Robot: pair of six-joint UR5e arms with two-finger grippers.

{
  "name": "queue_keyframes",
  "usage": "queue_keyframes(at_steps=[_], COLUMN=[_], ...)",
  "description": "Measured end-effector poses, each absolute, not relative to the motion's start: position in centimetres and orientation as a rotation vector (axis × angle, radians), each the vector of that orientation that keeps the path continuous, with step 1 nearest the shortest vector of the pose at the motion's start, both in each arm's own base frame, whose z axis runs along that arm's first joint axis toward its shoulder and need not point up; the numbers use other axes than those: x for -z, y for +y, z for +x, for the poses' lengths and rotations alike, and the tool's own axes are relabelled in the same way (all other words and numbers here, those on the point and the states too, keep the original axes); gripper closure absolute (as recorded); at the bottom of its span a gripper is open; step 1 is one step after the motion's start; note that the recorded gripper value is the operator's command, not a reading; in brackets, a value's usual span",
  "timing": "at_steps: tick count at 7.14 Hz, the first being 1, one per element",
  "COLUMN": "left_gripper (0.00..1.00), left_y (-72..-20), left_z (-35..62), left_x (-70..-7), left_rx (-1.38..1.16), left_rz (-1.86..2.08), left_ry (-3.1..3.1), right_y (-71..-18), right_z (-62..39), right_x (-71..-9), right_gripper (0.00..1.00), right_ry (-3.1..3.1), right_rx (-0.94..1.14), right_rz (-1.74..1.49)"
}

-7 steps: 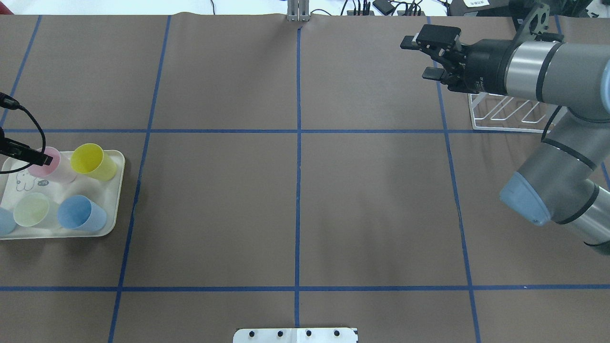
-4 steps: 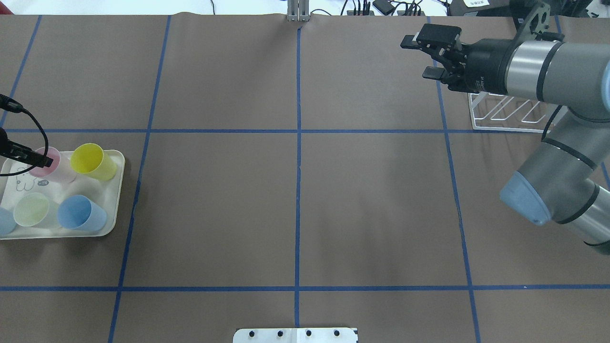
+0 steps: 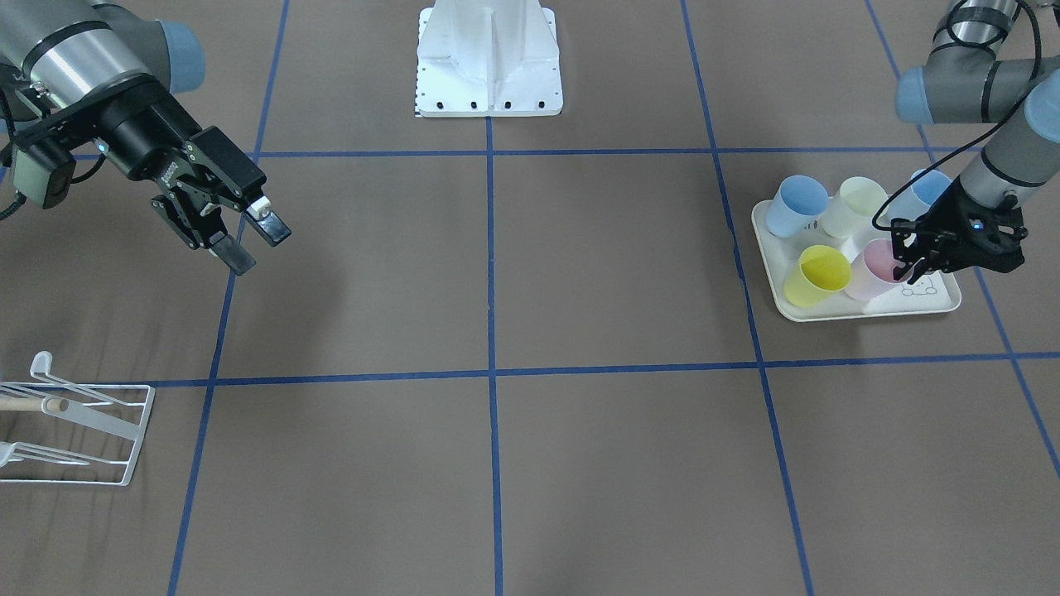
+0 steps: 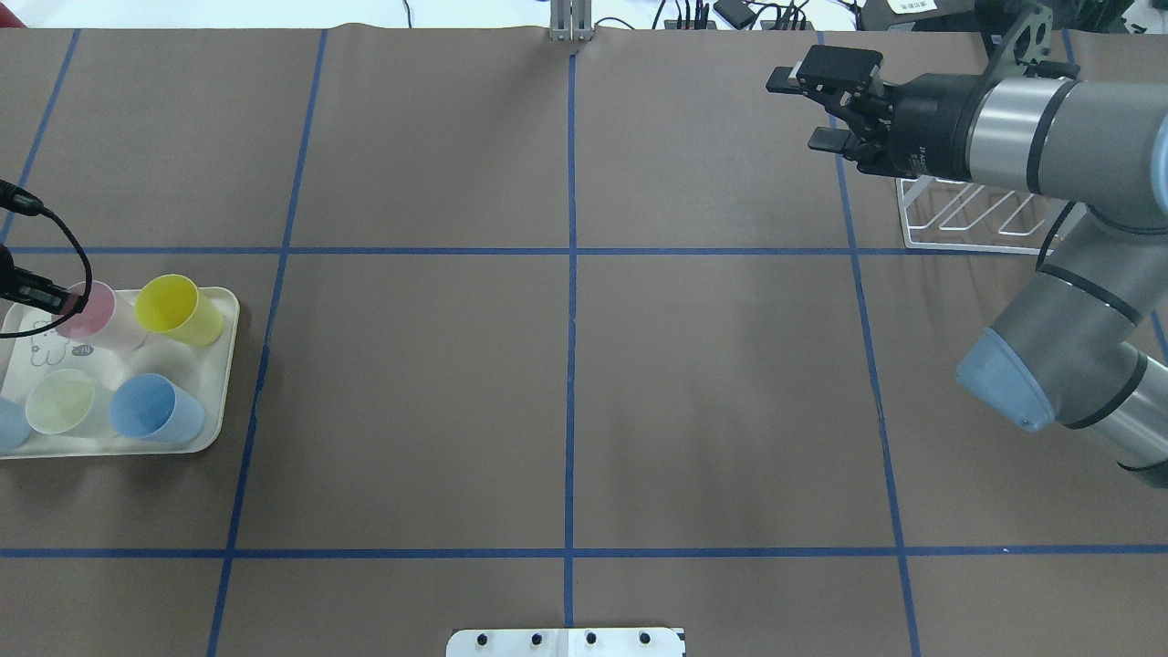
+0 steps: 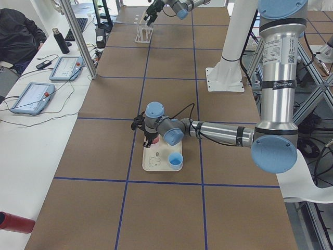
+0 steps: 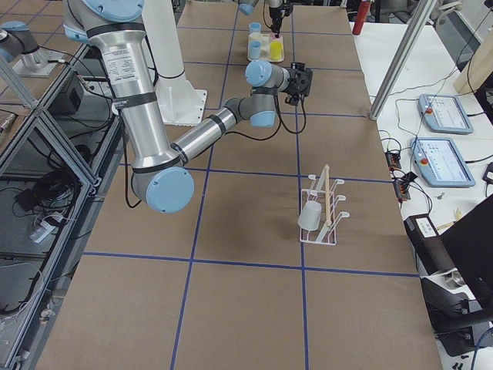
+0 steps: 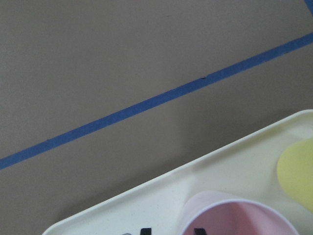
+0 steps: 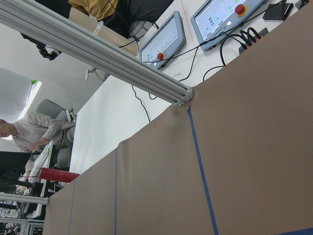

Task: Transfer IKEA cup to right arm and place on rack

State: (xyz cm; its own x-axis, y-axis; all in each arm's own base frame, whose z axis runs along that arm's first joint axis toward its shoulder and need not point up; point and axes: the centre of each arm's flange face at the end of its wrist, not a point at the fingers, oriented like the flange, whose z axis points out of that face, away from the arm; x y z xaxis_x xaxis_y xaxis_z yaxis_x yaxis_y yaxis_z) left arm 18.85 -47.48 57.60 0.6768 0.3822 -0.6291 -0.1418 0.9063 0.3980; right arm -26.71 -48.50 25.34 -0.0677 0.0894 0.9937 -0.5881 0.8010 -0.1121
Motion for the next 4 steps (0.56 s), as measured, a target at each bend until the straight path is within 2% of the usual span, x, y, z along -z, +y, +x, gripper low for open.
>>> queue_keyframes(at_steps=[4], left_gripper=[1.0], left_y=[-47.9], left_z=[14.5], left_x=[-57.9], left_rx=[-0.268], left_rz=[0.369], left_ry=[0.74], right_y=[-48.5], right_z=[-26.7], right_x=[-25.0], right_gripper=[0.0], right_ry=[-1.554], right_rx=[-0.582], right_rz=[0.414])
